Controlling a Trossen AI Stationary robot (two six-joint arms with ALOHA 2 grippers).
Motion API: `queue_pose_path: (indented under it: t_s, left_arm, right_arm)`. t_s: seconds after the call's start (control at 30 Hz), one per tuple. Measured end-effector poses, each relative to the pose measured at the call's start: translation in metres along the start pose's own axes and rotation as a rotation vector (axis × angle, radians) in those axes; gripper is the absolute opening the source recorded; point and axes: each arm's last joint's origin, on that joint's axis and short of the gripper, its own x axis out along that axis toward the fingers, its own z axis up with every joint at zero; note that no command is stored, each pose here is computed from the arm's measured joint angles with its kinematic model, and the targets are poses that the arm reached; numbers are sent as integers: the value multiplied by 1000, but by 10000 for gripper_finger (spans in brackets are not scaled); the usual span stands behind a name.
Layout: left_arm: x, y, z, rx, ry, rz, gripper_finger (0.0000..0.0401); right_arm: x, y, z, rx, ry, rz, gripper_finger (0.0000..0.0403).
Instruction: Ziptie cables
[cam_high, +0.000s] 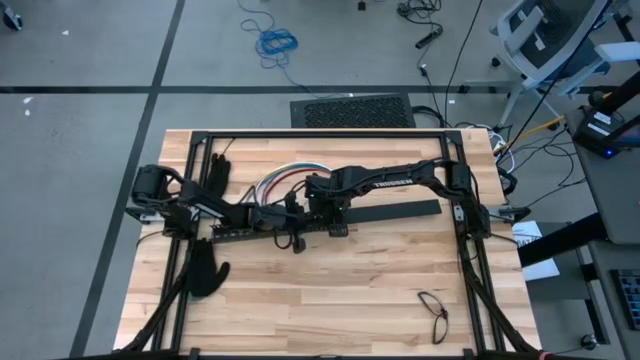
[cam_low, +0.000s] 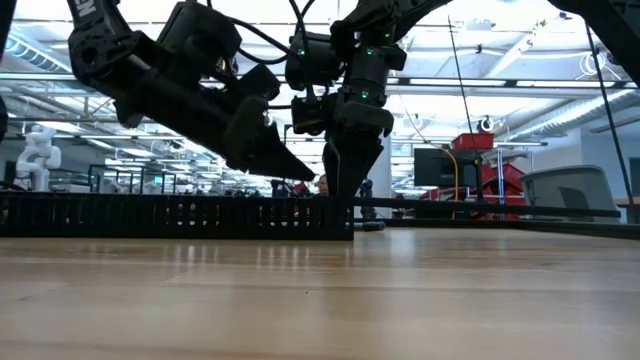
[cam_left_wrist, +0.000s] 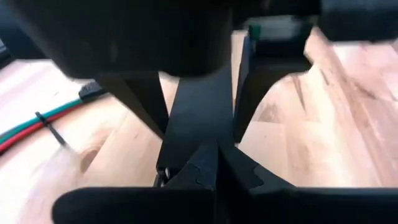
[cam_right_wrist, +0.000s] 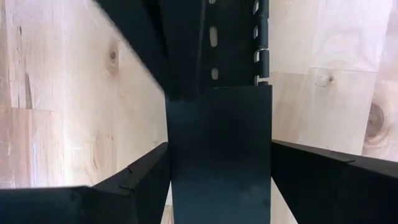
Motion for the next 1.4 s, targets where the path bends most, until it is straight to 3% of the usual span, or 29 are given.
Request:
queue_pose_path:
  t_s: [0.27, 0.47, 1.0, 1.4]
  left_arm:
    - [9, -1, -9, -4, -15, 2, 2]
    - [9, 1, -8, -7, -32, 69, 1]
    - [16, 0, -24, -4, 44, 46, 0]
    - [13, 0, -20, -17, 37, 47, 0]
  right_arm:
    - [0, 0, 0, 4, 0, -1, 245]
    - [0, 0, 0, 4, -1, -1, 245]
    - [0, 0, 0, 4, 2, -5, 245]
    - [0, 0, 0, 1, 0, -2, 244]
